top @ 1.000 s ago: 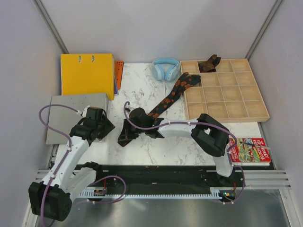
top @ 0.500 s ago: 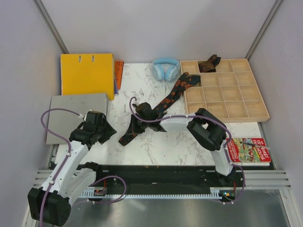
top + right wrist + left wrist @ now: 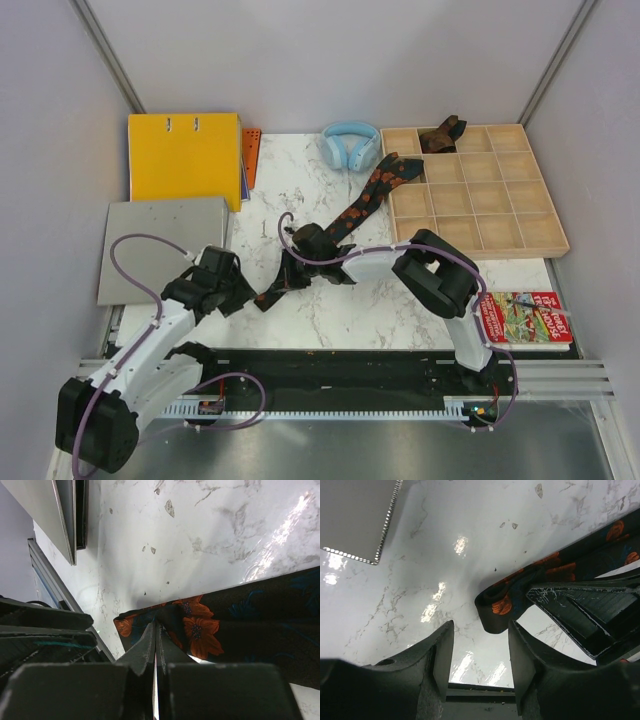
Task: Roll the ties
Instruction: Roll the tie at the center of the board.
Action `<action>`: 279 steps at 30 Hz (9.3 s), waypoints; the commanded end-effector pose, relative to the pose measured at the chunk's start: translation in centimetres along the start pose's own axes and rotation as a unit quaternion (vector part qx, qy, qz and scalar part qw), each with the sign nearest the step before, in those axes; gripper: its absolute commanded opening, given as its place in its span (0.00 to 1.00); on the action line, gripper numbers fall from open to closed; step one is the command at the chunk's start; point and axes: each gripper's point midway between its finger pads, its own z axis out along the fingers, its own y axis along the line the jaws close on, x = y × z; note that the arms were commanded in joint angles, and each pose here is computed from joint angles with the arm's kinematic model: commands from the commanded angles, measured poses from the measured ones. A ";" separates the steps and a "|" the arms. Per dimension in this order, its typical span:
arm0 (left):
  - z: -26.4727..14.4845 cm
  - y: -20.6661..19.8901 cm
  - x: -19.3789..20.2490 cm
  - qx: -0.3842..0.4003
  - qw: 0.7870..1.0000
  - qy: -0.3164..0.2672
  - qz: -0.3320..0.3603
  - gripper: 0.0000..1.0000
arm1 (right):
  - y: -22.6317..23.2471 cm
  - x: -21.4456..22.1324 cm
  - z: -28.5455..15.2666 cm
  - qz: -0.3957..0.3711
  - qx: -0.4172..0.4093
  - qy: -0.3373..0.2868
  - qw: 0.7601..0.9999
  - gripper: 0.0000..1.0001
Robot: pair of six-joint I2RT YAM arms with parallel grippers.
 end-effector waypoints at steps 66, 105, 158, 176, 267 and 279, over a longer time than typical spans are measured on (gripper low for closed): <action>-3.3 -3.5 0.8 0.034 0.998 0.010 0.043 0.02 | 7.6 8.0 -0.8 0.000 -0.046 0.026 0.999 0.00; 3.8 -6.1 -1.2 -0.065 0.996 0.021 0.053 0.42 | 2.0 6.7 -1.9 0.011 -0.016 0.026 0.999 0.00; -2.1 -0.3 -1.9 0.018 0.997 -0.062 -0.028 0.74 | 2.9 -1.8 -1.0 0.017 -0.027 -0.014 0.999 0.00; 1.6 -1.8 -0.9 0.041 0.998 -0.045 -0.012 0.63 | -1.1 -0.9 -0.8 0.044 -0.024 -0.008 0.999 0.00; -2.7 -0.7 2.2 0.020 1.000 0.000 -0.010 0.02 | 5.7 2.7 0.4 -0.048 0.039 -0.011 0.998 0.00; -3.3 -3.8 0.5 0.021 1.000 0.002 0.010 0.02 | 8.1 4.9 0.9 -0.063 0.015 0.008 0.998 0.00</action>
